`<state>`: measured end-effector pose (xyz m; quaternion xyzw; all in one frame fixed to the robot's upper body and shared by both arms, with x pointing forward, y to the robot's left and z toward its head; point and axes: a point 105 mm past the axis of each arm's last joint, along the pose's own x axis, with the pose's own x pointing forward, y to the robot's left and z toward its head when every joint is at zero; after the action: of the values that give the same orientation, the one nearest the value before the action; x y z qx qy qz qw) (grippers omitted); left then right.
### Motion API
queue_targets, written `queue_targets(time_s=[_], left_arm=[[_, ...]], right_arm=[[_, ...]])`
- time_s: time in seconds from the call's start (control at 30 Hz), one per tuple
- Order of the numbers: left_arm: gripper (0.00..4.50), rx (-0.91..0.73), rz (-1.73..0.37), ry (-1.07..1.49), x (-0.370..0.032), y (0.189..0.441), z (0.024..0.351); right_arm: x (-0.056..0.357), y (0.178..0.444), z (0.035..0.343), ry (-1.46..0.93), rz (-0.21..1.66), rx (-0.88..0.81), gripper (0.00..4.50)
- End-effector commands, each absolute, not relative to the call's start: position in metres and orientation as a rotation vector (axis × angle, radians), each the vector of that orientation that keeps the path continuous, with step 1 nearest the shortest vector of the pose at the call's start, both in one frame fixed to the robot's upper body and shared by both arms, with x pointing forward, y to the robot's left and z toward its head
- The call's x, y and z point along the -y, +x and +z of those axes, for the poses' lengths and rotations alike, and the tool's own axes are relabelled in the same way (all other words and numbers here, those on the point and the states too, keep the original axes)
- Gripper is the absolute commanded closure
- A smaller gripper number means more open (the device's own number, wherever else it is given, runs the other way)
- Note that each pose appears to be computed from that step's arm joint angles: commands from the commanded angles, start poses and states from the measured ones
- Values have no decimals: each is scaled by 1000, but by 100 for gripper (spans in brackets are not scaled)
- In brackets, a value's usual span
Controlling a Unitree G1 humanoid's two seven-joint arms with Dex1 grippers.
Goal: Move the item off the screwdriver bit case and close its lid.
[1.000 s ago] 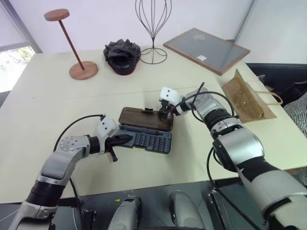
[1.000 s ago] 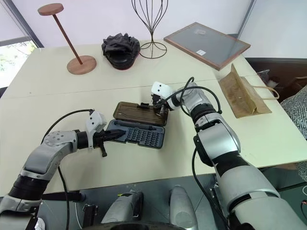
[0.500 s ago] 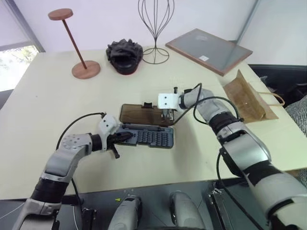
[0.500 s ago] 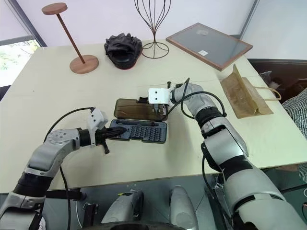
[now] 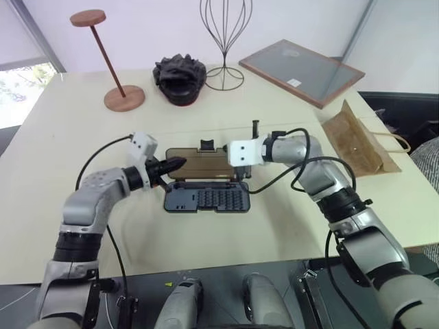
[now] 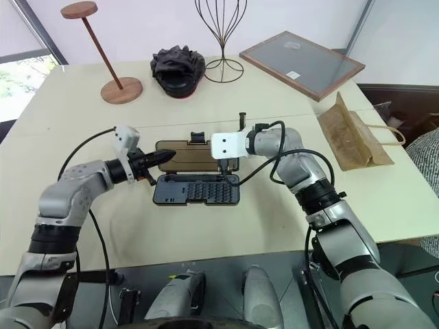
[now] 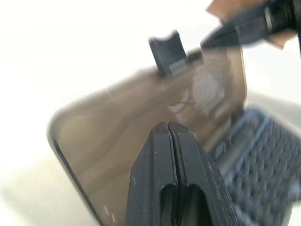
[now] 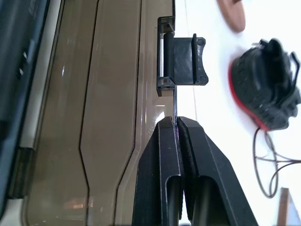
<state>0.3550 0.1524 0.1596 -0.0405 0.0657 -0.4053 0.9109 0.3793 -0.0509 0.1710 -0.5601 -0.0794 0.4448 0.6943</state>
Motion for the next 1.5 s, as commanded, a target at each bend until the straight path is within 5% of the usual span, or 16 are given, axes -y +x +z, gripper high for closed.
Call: queue_targets(time_s=[0.03, 0.27, 0.63, 1.17, 1.47, 1.5], left_arm=[[450, -7, -816, -180, -163, 363, 205], [450, 87, -686, -325, -198, 386, 237], [450, -122, -555, -218, -214, 406, 153], [450, -244, -812, -128, -164, 386, 120], [450, -246, -813, -113, -167, 384, 118], [450, -246, -810, -114, -167, 384, 118]], right_arm=[[43, 374, 185, -1264, 975, 251, 446], [41, 373, 184, -1261, 967, 255, 446], [38, 365, 195, -1257, 964, 291, 446], [39, 358, 191, -1238, 972, 259, 446], [52, 363, 193, -1251, 973, 171, 2], [57, 362, 194, -1229, 991, 132, 2]])
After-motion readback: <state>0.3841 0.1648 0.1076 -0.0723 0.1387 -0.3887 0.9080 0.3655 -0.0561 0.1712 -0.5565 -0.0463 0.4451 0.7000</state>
